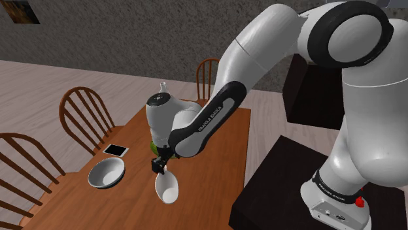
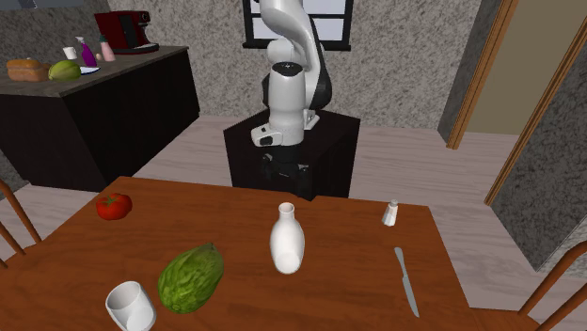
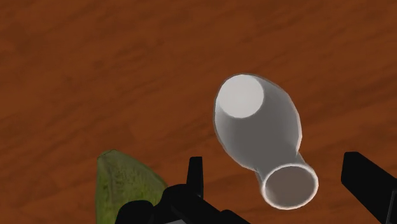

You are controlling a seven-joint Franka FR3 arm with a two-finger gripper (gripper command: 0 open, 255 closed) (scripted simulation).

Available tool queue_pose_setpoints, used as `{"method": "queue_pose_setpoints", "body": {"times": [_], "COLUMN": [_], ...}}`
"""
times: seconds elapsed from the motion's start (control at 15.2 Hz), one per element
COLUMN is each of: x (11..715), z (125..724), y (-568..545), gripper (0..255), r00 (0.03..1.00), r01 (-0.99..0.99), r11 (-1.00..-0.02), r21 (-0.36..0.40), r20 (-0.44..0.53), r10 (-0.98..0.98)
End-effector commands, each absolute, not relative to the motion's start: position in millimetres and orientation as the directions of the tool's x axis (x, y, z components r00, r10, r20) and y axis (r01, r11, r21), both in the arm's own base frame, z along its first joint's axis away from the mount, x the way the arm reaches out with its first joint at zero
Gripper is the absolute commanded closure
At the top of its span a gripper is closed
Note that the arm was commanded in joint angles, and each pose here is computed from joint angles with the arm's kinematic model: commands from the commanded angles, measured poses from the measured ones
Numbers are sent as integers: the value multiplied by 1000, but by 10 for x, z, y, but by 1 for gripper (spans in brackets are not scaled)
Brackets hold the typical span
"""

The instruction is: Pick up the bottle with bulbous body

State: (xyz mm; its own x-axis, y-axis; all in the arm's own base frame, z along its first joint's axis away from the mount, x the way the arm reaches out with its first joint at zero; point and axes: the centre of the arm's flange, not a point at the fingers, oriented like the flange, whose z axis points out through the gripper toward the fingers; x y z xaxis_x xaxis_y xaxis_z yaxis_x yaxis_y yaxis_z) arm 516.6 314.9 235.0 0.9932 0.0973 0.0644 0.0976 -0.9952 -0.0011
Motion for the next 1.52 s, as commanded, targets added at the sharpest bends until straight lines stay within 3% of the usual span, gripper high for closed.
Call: {"method": "queue_pose_setpoints", "body": {"times": [0.0,0.66,0.73,1.45], "x": [5278,5330,5336,5330], "z": [2214,1747,1746,1852], "y": [3319,3392,3391,3392], "gripper": [0,0,255,255], "r00": [993,993,993,993], "r01": [94,93,93,93], "r11": [-996,-996,-996,-996], "r21": [-2,-3,-3,-3], "r20": [69,71,71,71], "r10": [94,93,93,93]}}
